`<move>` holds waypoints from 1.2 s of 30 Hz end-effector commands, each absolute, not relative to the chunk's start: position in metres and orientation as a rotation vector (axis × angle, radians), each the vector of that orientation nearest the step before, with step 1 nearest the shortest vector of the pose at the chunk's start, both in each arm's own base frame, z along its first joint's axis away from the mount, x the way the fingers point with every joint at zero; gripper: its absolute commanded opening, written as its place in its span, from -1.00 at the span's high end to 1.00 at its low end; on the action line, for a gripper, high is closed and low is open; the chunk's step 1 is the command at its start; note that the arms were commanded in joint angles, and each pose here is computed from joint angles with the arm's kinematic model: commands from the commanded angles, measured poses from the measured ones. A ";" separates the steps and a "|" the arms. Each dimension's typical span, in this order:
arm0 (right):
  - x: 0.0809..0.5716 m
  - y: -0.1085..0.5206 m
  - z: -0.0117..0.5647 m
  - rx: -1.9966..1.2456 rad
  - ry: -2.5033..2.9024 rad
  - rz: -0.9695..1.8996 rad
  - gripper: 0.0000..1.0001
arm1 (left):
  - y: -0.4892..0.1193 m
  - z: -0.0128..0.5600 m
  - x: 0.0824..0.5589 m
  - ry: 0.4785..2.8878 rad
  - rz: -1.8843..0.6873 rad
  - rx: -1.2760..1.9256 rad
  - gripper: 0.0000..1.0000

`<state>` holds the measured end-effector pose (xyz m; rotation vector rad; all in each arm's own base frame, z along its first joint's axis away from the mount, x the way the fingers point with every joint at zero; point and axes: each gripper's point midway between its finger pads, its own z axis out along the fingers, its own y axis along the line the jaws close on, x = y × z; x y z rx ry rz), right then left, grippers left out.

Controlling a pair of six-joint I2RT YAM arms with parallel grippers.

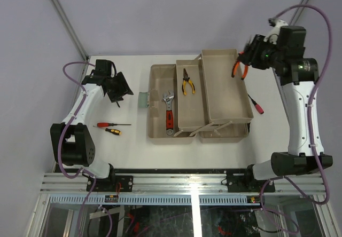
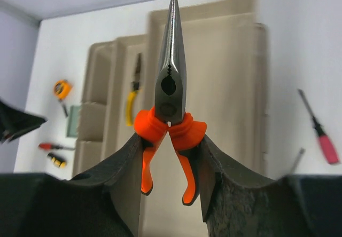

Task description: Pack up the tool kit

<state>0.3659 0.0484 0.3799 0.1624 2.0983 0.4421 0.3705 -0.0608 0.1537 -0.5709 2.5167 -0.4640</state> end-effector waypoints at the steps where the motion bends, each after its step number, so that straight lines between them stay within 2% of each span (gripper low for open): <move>1: 0.369 0.111 0.406 0.068 2.041 0.505 0.99 | -0.067 0.161 0.382 2.479 -0.493 -0.547 -0.11; 6: 0.364 0.185 0.378 -0.062 2.121 0.492 1.00 | -0.066 0.161 0.380 2.477 -0.486 -0.542 -0.11; 16: 0.349 0.253 0.300 -0.126 2.285 0.352 1.00 | -0.065 0.161 0.377 2.476 -0.481 -0.541 -0.11; 28: 0.340 0.245 0.212 -0.089 2.484 0.128 1.00 | -0.066 0.163 0.378 2.474 -0.488 -0.535 -0.11; 36: 0.332 0.235 0.187 -0.040 2.569 0.030 1.00 | -0.066 0.163 0.378 2.473 -0.487 -0.536 -0.11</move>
